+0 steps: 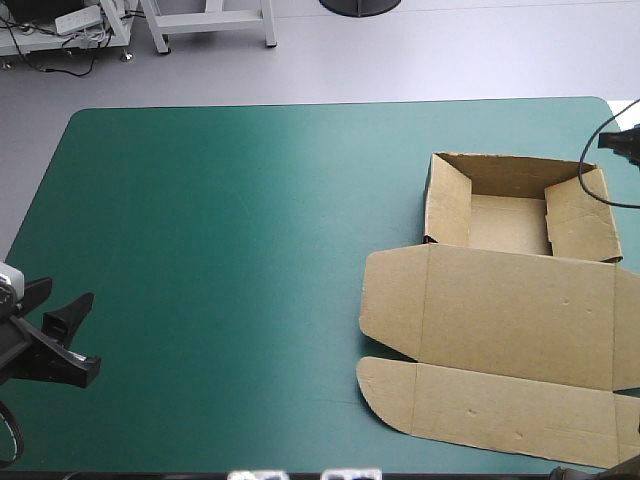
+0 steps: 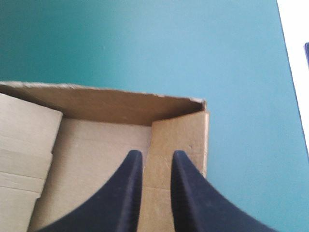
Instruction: Fold the box
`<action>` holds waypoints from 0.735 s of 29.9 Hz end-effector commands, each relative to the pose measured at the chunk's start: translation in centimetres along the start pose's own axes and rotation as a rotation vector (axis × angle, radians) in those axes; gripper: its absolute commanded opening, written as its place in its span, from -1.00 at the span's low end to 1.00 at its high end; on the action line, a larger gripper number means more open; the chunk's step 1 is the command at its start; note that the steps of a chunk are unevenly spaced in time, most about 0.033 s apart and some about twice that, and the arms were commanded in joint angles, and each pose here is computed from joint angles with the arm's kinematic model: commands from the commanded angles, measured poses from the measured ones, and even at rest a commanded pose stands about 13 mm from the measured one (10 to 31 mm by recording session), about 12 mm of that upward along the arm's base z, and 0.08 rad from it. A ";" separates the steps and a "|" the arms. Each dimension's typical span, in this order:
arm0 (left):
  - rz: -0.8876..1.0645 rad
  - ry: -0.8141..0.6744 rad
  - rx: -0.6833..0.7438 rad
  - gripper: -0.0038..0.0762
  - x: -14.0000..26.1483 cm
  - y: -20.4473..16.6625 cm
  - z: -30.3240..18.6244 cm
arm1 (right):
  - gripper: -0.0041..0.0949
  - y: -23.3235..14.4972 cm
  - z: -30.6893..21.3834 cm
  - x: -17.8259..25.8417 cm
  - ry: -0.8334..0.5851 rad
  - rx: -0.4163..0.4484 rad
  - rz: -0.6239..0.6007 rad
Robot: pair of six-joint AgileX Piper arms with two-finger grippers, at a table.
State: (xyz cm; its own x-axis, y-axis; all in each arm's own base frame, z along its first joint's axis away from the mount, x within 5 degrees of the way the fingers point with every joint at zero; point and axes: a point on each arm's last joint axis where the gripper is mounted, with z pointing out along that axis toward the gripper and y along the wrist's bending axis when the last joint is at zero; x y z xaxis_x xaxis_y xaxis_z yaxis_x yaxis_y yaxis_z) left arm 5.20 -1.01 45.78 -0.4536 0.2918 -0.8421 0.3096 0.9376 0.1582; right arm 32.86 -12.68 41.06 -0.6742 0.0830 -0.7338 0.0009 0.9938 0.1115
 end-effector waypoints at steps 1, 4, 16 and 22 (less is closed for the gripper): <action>0.055 -0.007 0.007 -0.17 -0.5 0.0 0.0 | -0.98 3.2 -7.6 -2.6 -0.197 -0.002 -0.052; 0.057 -0.023 0.004 -0.33 -0.7 0.0 0.0 | -0.96 5.0 -11.4 -2.5 -0.256 0.001 -0.065; 0.035 -0.033 0.018 -0.58 1.8 -0.5 0.5 | -0.96 12.7 -21.9 6.0 -0.430 -0.012 -0.174; -0.027 -0.036 0.020 -0.76 6.6 -1.3 1.8 | -0.96 15.2 -20.9 12.7 -0.424 -0.147 -0.244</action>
State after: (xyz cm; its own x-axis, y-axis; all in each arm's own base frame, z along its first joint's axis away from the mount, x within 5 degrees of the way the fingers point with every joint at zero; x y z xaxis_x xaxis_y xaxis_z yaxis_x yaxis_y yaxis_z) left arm 3.46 -0.57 39.82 -0.5024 0.3225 -0.8022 0.3343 0.9281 0.1638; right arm 10.33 0.97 48.38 -0.3700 -0.0892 -0.9247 -0.2026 0.9792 -0.0134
